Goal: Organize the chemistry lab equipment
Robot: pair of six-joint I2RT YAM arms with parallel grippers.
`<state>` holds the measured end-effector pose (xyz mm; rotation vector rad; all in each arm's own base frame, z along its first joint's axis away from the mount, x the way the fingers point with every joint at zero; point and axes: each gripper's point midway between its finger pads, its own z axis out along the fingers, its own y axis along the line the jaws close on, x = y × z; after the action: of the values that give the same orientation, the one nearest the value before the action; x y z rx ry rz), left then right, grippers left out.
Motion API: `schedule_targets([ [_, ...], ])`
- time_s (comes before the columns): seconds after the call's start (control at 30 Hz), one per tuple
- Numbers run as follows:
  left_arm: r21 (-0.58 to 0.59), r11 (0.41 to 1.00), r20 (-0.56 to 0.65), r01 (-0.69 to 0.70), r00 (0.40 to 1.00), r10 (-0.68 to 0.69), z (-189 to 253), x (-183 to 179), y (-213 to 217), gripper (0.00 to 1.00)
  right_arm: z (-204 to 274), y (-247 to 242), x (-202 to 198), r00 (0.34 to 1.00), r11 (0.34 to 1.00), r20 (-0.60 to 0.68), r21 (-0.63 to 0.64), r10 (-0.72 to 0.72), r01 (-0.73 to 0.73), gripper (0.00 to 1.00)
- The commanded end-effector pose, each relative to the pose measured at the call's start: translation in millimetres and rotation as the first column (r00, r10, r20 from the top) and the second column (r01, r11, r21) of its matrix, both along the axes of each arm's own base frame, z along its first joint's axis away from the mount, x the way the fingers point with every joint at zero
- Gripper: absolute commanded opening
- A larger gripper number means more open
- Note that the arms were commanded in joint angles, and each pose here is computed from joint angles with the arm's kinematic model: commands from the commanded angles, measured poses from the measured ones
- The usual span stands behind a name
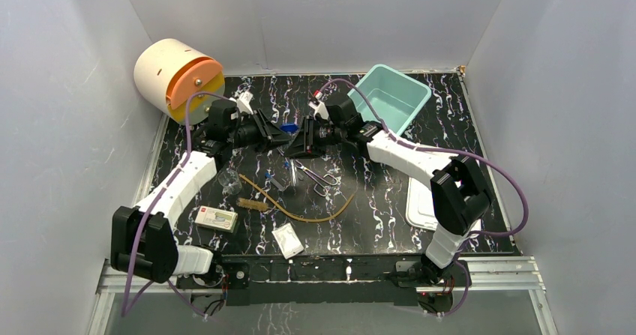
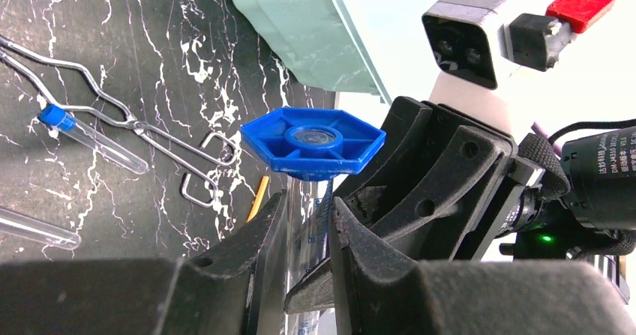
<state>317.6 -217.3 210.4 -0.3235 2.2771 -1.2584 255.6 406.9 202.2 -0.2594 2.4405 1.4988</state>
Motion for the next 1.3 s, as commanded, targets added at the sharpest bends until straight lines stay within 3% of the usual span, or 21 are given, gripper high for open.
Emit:
schedule_targets([
  [0.0,-0.013,0.998,0.059,0.054,0.997,-0.053,21.4,2.6,-5.7,0.18,22.4,-1.6,15.2,0.996,0.998,0.071,0.044,-0.056,0.053,0.21],
  [0.07,-0.005,0.999,0.048,0.032,0.998,-0.032,23.9,5.0,-3.8,0.37,23.8,-7.7,24.5,0.990,0.994,0.091,0.034,-0.104,0.101,0.17],
  [0.17,0.016,1.000,0.044,0.000,0.999,-0.001,29.3,7.1,0.7,0.55,30.6,-24.2,44.5,0.968,0.979,0.148,0.017,-0.202,0.201,0.16],
  [0.27,0.017,1.000,0.057,-0.010,0.998,0.009,39.7,6.3,2.5,0.67,41.4,-47.9,65.0,0.937,0.958,0.205,0.007,-0.282,0.287,0.16],
  [0.43,0.025,0.999,0.101,-0.035,0.994,0.032,56.0,5.0,7.6,0.78,64.7,-101.4,108.2,0.858,0.902,0.316,-0.013,-0.405,0.431,0.16],
  [0.67,0.070,0.996,0.078,-0.054,0.996,0.049,43.4,-3.4,15.4,0.82,68.6,-193.8,172.0,0.721,0.745,0.374,-0.107,-0.583,0.658,0.17],
  [0.87,0.088,0.994,0.046,-0.059,0.997,0.055,32.4,-8.9,18.5,0.82,37.5,-249.5,215.9,0.609,0.572,0.404,-0.223,-0.682,0.789,0.17],
  [1.27,0.155,0.984,0.021,-0.085,0.996,0.083,16.9,-14.6,29.6,0.83,-58.4,-254.8,259.2,0.618,0.489,0.332,-0.396,-0.713,0.777,0.16],
])
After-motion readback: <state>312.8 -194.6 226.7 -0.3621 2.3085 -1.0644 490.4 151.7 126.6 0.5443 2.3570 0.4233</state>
